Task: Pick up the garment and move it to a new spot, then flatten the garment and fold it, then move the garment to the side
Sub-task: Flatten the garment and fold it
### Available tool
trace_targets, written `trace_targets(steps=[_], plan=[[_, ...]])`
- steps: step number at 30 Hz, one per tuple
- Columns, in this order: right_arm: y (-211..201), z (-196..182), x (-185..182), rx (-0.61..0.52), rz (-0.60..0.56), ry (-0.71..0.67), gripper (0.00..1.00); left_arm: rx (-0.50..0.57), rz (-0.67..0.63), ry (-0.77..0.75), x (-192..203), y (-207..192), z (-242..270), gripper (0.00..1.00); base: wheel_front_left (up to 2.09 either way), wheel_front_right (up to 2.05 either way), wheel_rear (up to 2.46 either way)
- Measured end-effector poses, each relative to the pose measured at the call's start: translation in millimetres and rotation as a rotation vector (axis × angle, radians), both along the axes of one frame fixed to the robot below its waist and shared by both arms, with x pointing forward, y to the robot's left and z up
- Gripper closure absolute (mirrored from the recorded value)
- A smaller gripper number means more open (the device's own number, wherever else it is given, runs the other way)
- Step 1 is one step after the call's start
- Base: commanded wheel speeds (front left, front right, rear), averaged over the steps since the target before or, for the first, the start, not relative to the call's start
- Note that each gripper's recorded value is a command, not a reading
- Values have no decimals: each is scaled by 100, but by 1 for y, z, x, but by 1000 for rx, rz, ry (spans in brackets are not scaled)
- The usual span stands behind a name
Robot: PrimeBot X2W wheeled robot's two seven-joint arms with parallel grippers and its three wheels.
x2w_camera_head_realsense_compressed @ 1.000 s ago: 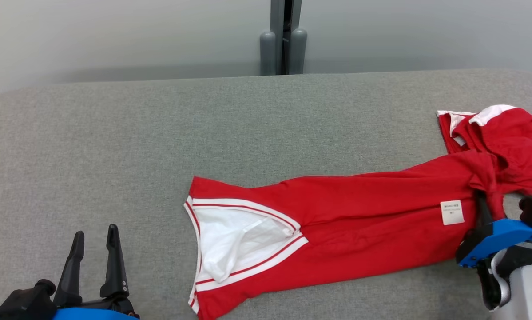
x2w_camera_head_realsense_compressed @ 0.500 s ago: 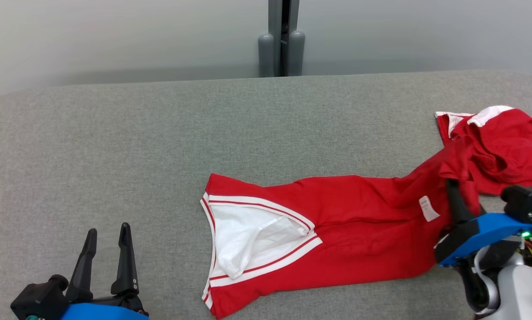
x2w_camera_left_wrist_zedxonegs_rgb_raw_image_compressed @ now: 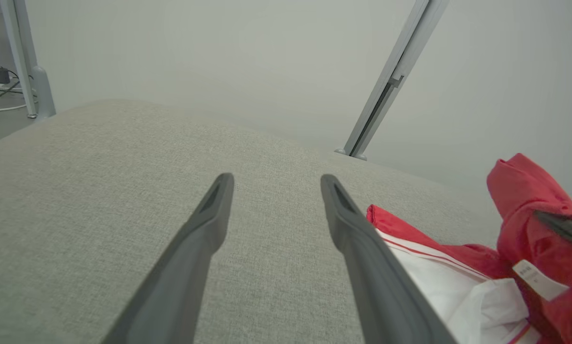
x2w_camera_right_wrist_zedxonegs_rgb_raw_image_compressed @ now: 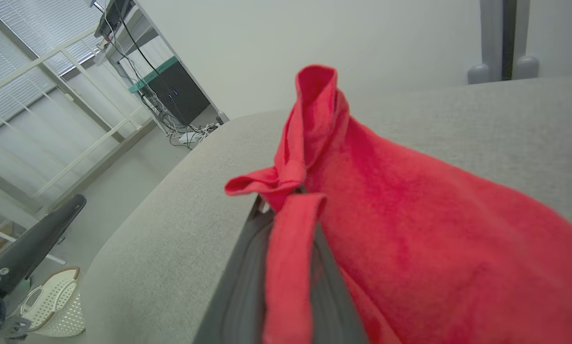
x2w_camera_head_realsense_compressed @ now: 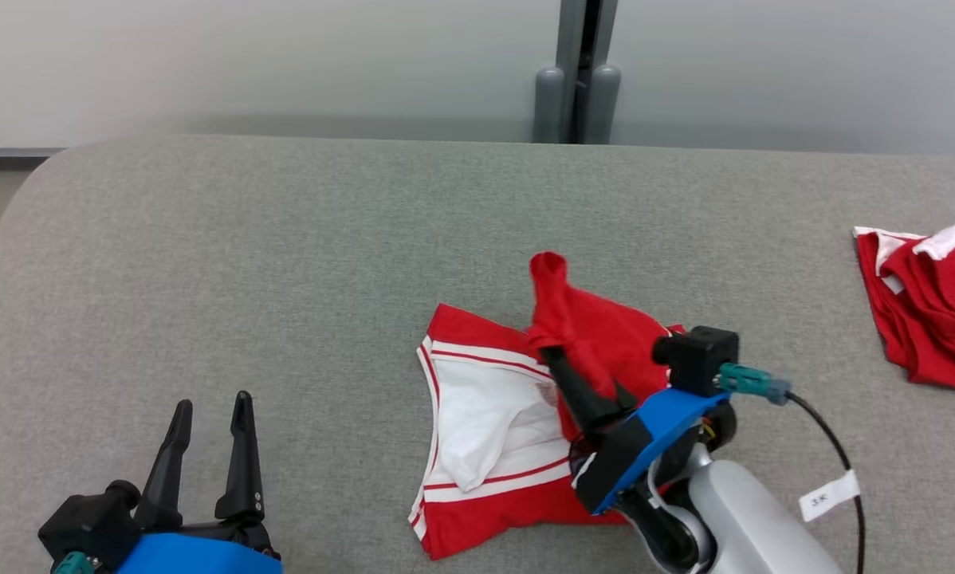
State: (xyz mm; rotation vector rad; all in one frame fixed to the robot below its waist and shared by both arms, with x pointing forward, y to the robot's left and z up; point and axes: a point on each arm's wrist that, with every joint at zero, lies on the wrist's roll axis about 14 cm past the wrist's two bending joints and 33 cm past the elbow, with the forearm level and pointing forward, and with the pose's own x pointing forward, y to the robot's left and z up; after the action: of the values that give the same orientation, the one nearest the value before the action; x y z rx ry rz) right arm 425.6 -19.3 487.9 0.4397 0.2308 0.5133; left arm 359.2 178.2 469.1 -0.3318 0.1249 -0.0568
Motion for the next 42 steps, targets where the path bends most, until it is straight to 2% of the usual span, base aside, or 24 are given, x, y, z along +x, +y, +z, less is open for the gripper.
trace_targets(steps=[5,11,12,14,21,26,32,36,42], plan=[[47,-17,-13,12,141,62,100,-4,27,1,-8,6,1,0,0,0,0],[70,-40,-20,-11,215,128,100,-2,57,17,-16,15,-3,0,0,0,0],[71,-42,-19,-12,216,132,93,-1,61,20,-17,16,-4,0,0,0,0],[75,-47,-20,-36,239,138,0,-2,65,24,-18,17,-5,0,0,0,0],[87,-31,-19,34,255,111,0,-4,47,34,-15,11,-9,0,0,0,0],[71,-15,1,7,196,16,0,-7,-2,22,-7,-4,-7,0,0,0,0],[27,-2,32,-84,65,-85,0,-4,-56,-14,7,-22,1,0,0,0,0],[-17,19,52,-144,-68,-184,0,-12,-71,-27,16,-30,5,0,0,0,0],[-86,5,29,-221,-262,-198,0,-23,-70,-42,23,-37,7,0,0,0,0]])
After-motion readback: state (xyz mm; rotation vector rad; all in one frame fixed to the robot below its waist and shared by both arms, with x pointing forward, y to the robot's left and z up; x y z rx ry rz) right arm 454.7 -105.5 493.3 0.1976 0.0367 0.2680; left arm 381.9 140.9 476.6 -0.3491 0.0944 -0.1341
